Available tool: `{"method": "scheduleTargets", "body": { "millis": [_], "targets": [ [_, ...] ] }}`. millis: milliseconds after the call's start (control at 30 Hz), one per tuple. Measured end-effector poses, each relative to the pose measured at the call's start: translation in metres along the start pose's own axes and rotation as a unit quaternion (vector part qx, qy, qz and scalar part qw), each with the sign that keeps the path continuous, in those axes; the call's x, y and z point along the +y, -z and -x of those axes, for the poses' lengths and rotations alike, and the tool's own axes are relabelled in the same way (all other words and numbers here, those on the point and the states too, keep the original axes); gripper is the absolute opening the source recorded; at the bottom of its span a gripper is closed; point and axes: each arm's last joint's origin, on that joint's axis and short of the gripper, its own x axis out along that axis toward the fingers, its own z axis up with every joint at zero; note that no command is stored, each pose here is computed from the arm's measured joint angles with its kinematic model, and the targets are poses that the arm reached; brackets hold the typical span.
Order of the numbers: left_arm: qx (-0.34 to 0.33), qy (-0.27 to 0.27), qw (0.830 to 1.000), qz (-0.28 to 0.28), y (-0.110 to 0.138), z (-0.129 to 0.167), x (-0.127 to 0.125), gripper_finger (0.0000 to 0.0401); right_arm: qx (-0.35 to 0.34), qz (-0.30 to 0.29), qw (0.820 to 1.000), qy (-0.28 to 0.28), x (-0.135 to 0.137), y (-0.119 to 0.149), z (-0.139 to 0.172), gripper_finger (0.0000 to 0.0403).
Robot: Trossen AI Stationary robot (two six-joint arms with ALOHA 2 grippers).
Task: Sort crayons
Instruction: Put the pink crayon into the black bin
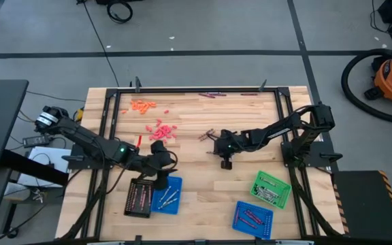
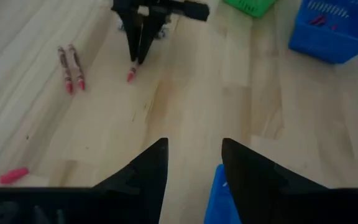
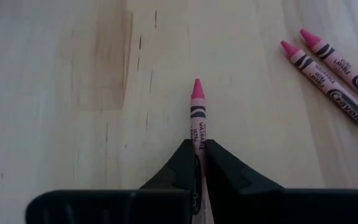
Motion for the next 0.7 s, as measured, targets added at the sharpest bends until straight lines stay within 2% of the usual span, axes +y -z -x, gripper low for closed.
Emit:
{"method": "scheduleTargets", "body": {
  "millis": [367,700],
  "targets": [
    [-0.026,-0.055,0.998,0.01,0.002,-0.004,0.005,0.017,-0.039,0.002,0.999,0.002,0.0,-0.013,0.001,0.003],
    [-0.013,-0.079,0.997,-0.003,0.004,-0.02,0.011,0.025,-0.149,0.034,0.987,-0.047,0.022,-0.047,0.008,0.003]
  ]
}}
